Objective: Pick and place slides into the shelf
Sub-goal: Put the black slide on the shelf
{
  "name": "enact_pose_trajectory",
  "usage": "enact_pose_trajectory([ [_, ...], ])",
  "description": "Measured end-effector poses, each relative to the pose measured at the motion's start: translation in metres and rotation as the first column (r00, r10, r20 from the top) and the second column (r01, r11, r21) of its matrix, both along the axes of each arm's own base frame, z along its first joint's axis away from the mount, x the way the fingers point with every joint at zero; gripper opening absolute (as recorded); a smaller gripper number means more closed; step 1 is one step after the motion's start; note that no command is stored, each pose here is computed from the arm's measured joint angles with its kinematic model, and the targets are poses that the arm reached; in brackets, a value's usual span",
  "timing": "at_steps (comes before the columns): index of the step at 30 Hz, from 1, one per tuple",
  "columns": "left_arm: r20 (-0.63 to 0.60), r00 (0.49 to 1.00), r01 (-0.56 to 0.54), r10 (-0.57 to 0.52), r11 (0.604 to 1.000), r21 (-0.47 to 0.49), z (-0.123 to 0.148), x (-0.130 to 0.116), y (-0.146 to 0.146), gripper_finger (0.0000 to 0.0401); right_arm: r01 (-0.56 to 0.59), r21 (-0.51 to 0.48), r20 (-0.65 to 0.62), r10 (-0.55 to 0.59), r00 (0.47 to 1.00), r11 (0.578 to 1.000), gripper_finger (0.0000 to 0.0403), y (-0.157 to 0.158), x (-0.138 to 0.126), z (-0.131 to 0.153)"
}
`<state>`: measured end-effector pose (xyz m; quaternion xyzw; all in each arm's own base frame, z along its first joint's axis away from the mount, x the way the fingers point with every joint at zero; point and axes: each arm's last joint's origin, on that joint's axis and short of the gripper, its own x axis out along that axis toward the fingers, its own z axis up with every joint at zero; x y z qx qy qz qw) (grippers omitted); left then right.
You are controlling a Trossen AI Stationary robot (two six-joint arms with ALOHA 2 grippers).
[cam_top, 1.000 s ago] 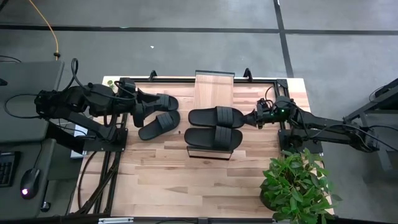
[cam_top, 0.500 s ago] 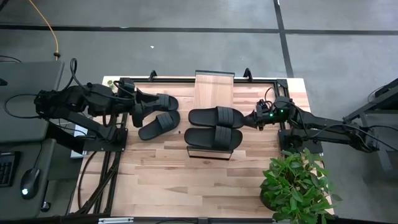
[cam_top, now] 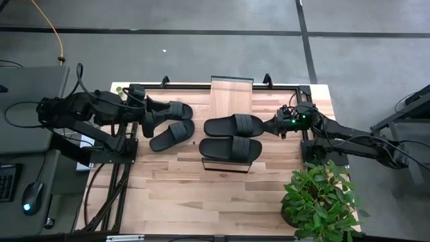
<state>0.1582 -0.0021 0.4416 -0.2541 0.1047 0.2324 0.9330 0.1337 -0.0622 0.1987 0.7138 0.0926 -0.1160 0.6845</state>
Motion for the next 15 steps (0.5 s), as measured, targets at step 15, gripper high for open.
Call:
enact_pose_trajectory([
  [15, -0.091, 0.996, -0.019, 0.017, 1.0, -0.017, -0.009, -0.004, 0.0005, 0.023, 0.072, -0.01, -0.005, -0.072, 0.997, 0.997, 0.0193, -0.0044, -0.0018, 0.0002],
])
